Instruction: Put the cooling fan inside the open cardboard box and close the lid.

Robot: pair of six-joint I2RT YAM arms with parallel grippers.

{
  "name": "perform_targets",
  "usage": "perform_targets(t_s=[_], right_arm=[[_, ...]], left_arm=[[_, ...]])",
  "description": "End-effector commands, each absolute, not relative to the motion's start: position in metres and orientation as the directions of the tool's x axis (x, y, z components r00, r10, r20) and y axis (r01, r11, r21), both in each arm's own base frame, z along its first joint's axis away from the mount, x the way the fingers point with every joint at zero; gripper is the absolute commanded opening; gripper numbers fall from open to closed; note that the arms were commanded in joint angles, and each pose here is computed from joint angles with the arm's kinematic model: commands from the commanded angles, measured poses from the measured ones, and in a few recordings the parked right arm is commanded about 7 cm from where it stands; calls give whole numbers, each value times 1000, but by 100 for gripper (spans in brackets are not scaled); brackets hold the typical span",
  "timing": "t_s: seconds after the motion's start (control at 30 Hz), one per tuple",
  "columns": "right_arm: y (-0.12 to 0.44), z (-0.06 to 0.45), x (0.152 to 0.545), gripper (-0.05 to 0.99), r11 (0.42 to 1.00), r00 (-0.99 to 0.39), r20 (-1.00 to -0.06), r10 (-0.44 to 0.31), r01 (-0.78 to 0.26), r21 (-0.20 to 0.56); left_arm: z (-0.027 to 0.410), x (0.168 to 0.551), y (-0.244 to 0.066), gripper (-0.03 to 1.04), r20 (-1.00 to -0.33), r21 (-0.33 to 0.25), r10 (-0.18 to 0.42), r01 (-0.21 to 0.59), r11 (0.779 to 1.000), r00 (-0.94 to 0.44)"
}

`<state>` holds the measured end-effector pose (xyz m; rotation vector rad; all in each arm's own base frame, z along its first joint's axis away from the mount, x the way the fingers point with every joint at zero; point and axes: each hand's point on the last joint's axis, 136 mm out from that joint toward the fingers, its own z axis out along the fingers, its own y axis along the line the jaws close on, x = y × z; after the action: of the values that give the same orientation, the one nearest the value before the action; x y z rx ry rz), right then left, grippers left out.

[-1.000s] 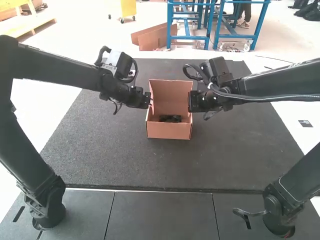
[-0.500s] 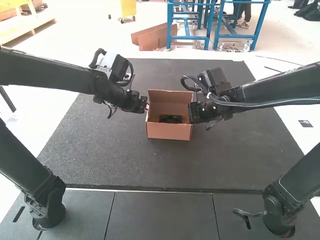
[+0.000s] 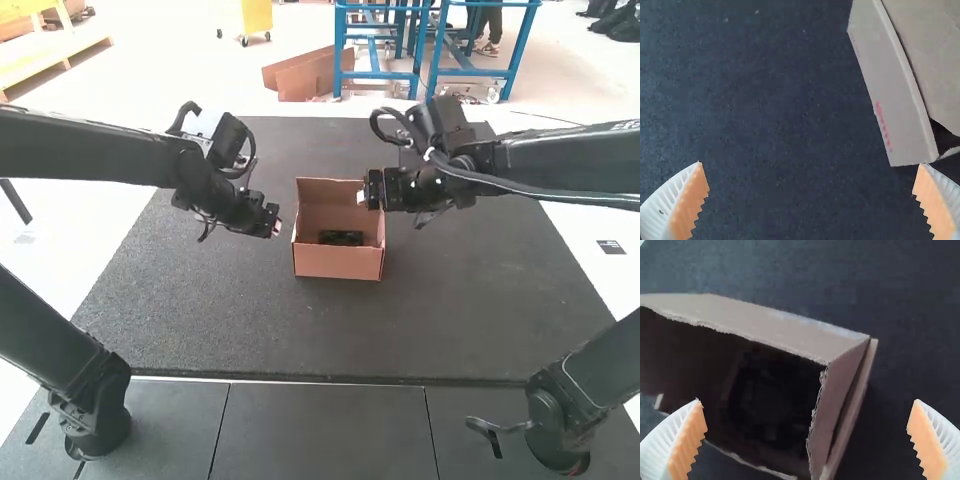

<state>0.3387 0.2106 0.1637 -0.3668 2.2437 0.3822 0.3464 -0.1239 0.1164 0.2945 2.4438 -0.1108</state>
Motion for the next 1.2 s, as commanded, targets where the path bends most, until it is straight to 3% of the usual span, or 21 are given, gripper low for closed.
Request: perform_targets(t_s=[0.0, 0.17, 0.37, 0.6, 0.8, 1.17], right_arm=[[200, 213, 342, 92, 909, -529, -839, -128, -400, 113], [183, 220, 323, 92, 913, -542, -822, -175, -401, 71], [171, 239, 302, 92, 911, -530, -831, -169, -406, 74], [158, 233, 288, 92, 918, -568, -807, -163, -386, 86], [153, 245, 294, 92, 919, -561, -818, -128, -378, 115], [154, 260, 290, 92, 909, -568, -813, -126, -394, 134]], left_arm=[[154, 383, -106, 97, -720, 80, 170, 162, 983, -672], [174, 422, -117, 97, -756, 80, 154, 143, 986, -637], [203, 466, -141, 97, -797, 54, 131, 146, 988, -590], [224, 480, -203, 97, -820, 18, 166, 265, 964, -548], [203, 452, -249, 97, -751, 12, 263, 386, 922, -605], [147, 414, -252, 97, -622, 29, 350, 426, 904, -700]])
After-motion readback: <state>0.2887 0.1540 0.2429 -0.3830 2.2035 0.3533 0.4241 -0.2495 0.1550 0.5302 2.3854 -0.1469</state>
